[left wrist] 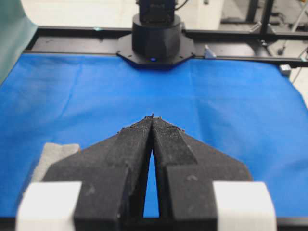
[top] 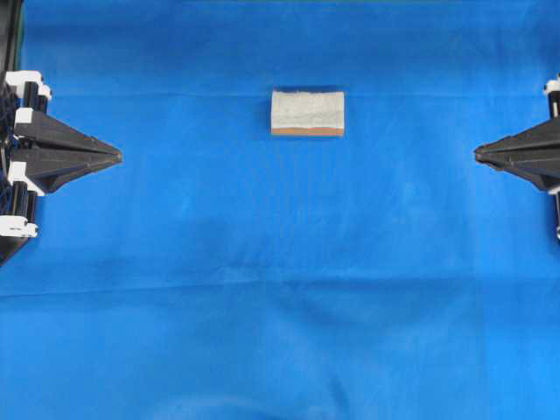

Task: Hand over the sponge with the left arm and wipe it with the right arm.
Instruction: 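Reach the left gripper to the sponge and close on its left end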

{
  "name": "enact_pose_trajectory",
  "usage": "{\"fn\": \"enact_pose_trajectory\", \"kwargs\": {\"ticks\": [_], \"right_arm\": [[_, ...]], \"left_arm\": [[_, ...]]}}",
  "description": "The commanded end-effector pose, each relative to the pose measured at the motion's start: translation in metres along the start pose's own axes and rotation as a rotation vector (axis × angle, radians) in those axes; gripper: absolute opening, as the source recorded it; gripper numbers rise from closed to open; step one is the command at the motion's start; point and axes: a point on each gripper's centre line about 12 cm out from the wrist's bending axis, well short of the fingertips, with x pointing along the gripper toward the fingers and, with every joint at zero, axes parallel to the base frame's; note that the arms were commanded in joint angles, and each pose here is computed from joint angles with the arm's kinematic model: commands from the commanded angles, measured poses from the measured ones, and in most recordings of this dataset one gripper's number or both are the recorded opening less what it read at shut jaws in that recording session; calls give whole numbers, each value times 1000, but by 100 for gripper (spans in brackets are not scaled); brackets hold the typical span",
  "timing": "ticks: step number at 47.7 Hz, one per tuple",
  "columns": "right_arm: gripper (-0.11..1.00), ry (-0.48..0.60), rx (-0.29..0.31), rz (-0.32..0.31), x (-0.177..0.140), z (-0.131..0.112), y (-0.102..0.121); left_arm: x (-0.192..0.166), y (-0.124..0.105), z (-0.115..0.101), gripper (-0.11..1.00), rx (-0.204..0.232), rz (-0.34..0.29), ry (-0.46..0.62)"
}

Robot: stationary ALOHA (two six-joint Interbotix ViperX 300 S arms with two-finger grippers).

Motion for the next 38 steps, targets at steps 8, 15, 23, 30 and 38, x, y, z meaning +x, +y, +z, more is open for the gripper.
{"fn": "enact_pose_trajectory", "kwargs": {"ticks": [8,15,23,30,38], "right_arm": [[-1,43,3,-4,8,3,-1],[-1,69,4,-7,13,1,-1],[-1,83,10,-18,16,-2,-4],[-1,92,10,-22,18,-3,-4],[-1,93,11,-22,18,-4,-4]], "left_arm": [[18,18,-4,0,3,86,32],[30,36,-17,0,27,158,93],[47,49,-31,1,60,196,171],[68,59,-44,20,57,213,244],[99,71,-60,70,55,224,329]]}}
